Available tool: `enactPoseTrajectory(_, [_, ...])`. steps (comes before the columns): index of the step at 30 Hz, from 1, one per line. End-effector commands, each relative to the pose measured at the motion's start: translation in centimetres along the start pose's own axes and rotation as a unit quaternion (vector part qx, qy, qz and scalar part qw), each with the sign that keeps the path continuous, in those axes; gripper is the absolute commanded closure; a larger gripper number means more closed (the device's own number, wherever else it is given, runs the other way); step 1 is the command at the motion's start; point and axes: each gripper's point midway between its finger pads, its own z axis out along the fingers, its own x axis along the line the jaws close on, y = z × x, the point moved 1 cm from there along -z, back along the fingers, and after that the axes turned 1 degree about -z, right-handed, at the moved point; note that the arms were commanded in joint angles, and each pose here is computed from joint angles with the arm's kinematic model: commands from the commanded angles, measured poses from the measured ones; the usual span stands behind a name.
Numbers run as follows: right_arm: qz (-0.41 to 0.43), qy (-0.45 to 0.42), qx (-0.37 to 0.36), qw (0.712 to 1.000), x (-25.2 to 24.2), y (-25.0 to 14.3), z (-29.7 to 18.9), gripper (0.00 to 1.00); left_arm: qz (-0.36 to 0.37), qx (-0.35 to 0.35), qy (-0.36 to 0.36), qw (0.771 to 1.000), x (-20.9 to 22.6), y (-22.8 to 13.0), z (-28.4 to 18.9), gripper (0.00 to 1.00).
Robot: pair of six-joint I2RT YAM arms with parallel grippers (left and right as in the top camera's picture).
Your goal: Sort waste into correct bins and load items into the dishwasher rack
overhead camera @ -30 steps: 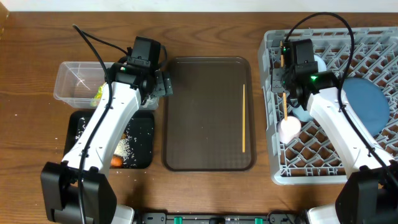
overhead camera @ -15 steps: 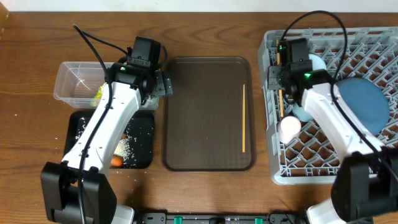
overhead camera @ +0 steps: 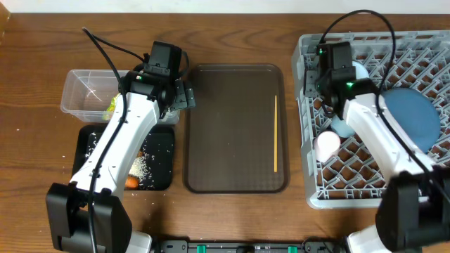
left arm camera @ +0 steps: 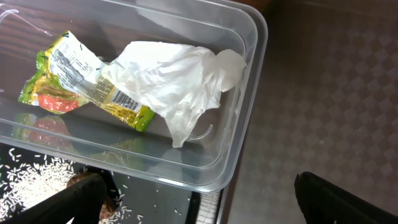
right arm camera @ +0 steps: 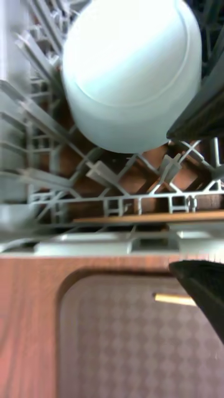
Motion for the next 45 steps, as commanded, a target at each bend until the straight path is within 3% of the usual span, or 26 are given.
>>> enactPoseTrajectory(1, [0.026,0.068,-0.068,0.995,2.9,4.0,-4.8,0.5,0.007,0.007,0.01,1.0,0.3,-0.3,0.5,0.02])
enactPoseTrajectory(10, [0.031,0.152,-0.069,0.986,10.9,2.8,-7.8,0.5,0.007,0.007,0.01,1.0,0.3,-0.3,0.5,0.02])
enactPoseTrajectory(19, [0.037,0.084,-0.001,0.996,13.5,-2.3,-2.4,0.54,0.007,0.007,0.01,1.0,0.3,-0.3,0.5,0.02])
enactPoseTrajectory(24, [0.054,0.059,0.051,0.995,13.6,-5.4,0.8,0.62,0.007,0.007,0.01,1.0,0.3,-0.3,0.5,0.02])
enactPoseTrajectory(32, [0.053,0.021,0.126,0.99,13.5,-10.2,3.3,0.6,0.007,0.007,0.01,1.0,0.3,-0.3,0.5,0.02])
enactPoseTrajectory(45, [0.062,-0.013,0.173,0.983,12.2,-13.2,3.9,0.62,0.007,0.007,0.01,1.0,0.3,-0.2,0.5,0.02])
